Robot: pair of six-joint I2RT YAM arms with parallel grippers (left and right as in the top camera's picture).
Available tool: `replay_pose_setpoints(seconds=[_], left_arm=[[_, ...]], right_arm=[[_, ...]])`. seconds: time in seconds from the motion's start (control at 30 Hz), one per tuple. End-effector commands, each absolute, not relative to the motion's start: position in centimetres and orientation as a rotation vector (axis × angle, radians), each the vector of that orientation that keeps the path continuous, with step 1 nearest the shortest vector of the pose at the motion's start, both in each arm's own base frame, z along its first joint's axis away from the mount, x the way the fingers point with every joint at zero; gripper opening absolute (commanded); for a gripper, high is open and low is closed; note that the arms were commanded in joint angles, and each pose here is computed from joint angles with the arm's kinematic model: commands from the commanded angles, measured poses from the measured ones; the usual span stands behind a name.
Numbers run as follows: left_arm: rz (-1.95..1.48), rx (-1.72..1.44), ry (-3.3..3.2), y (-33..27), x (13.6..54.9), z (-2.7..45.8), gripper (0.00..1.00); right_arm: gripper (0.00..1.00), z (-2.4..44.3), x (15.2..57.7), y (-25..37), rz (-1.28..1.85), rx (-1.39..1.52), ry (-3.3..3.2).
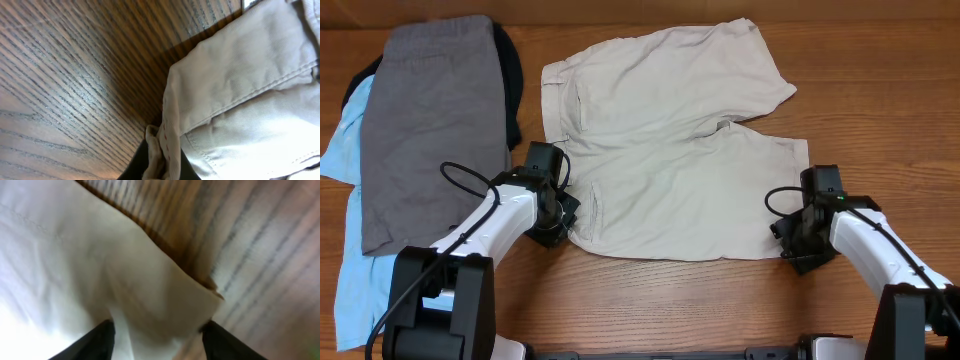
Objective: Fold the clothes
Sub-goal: 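Grasp the left and right leg hems with both grippers, then lift the hems and fold the legs up onto the waistband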
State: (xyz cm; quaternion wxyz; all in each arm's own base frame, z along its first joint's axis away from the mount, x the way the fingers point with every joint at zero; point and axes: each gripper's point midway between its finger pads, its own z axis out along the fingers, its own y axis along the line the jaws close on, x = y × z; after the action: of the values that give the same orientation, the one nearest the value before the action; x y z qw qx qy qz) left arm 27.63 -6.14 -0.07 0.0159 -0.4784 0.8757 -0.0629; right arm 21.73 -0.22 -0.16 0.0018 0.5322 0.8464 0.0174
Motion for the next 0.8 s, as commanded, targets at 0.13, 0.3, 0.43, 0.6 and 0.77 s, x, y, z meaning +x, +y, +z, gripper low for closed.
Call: replay_pose_setpoints(seconds=[0.13,0.3,0.43,0.6,0.77], left_arm=[[-0.123,-1.417,2.762,-5.4,26.9,-1.3,0.04],[-0.139,-1.345,2.795,-5.5,27.1,-1.2,0.04],[-0.303,-1.068,2.914,-6.8,28.7,0.8,0.04],[-0.255,-0.924,2.919,-5.9,30.2,6.6,0.04],[-0.259,-0.778,2.870,-5.7,30.7,12.9,0.04]], right_arm=[[0.41,-1.3,21.2,-0.9,0.018,1.668,2.624],[0.04,-1.3,20.8,-1.3,-0.027,1.662,2.628],[0.04,0.2,20.5,-2.1,-0.120,1.664,2.632],[0.04,5.3,21.1,-4.3,-0.225,1.612,2.605],[0.04,10.4,22.3,-5.4,-0.157,1.529,2.552]])
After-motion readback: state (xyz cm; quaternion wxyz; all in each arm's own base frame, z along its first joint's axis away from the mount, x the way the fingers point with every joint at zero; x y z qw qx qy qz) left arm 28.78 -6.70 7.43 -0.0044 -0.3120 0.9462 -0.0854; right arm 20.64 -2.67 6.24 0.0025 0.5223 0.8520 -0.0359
